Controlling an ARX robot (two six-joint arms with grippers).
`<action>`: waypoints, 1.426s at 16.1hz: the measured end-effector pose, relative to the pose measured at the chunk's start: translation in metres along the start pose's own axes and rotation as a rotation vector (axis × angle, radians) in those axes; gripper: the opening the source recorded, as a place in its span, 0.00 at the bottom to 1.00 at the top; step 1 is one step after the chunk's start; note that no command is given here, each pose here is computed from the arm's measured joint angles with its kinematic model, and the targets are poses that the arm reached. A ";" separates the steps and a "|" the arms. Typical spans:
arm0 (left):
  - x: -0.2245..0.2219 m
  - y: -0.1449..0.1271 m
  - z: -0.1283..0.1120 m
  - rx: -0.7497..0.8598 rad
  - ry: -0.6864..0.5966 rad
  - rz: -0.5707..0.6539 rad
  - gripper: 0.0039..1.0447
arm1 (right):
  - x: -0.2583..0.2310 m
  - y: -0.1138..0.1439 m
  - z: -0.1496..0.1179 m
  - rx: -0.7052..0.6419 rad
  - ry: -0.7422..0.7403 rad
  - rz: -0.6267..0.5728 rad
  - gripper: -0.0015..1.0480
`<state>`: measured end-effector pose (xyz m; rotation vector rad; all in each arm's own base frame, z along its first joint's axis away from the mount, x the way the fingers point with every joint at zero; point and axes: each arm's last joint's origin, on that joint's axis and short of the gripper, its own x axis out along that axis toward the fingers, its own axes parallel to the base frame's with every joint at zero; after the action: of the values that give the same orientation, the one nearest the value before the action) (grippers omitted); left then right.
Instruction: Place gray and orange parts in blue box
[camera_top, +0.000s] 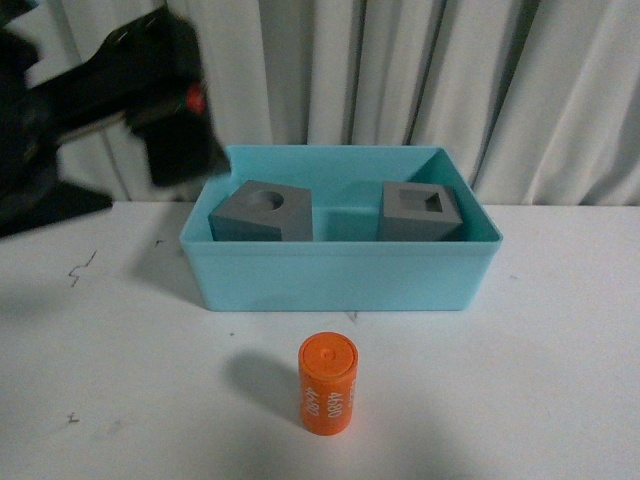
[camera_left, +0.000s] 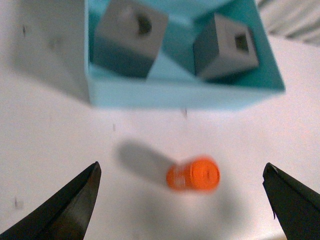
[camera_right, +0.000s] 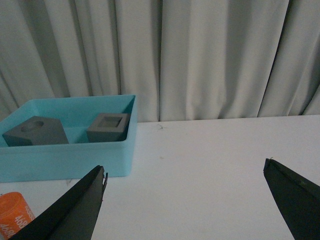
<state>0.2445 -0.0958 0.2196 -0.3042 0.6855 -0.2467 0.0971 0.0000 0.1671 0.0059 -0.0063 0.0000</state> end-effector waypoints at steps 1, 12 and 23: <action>-0.027 0.012 -0.034 -0.018 0.067 0.003 0.94 | 0.000 0.000 0.000 0.000 0.000 0.000 0.94; -0.115 0.088 -0.110 0.251 -0.698 0.254 0.33 | 0.000 0.000 0.000 0.000 0.001 0.000 0.94; -0.110 0.090 -0.116 0.289 -0.687 0.241 0.01 | 0.000 0.000 0.000 0.000 0.000 0.000 0.94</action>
<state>0.0975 -0.0001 0.1663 -0.0162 0.0002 -0.0004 0.0971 0.0000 0.1671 0.0059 -0.0059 0.0000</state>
